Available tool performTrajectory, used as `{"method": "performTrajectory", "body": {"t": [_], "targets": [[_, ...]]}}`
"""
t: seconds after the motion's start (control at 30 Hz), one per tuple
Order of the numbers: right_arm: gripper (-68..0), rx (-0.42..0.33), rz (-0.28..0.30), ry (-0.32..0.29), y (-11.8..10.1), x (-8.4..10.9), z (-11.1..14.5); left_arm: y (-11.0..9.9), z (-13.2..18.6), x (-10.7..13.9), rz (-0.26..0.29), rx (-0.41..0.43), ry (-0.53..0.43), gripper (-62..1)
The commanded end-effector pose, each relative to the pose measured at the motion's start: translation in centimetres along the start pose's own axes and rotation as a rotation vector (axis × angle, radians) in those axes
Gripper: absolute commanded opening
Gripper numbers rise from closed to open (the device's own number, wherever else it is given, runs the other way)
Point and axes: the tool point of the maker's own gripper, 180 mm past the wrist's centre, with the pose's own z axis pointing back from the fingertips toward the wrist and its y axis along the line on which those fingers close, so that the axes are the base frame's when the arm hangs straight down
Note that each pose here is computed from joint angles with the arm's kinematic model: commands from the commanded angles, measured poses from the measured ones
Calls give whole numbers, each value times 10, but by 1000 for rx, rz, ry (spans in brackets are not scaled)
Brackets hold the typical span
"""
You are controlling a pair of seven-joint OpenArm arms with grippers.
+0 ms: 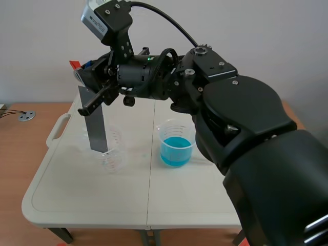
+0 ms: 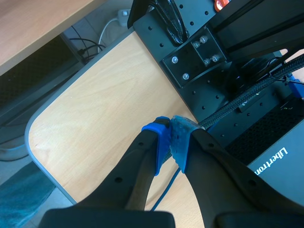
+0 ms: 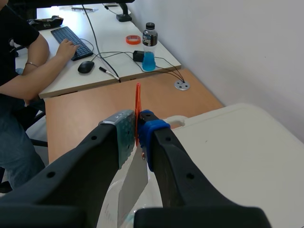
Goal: Hold the metal plate by the orange handle, dip it into the blue solution, take it out and point at it, then put the plate back in the beaker on the left.
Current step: 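Put the plate into the left beaker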
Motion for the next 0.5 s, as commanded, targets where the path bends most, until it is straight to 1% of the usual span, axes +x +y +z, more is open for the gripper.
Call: {"method": "performTrajectory", "body": {"t": [0.0, 0.23, 0.47], "targets": [[-660, 5, 11, -58, -4, 19, -3, -2, 1, 2, 5, -5, -9, -590], [-660, 7, -19, -30, -3, 4, -4, -2, 1, 3, 7, -5, -13, -590], [-660, 10, -27, 7, -2, -17, -5, 3, -2, 7, -1, 3, -18, -590]]}}
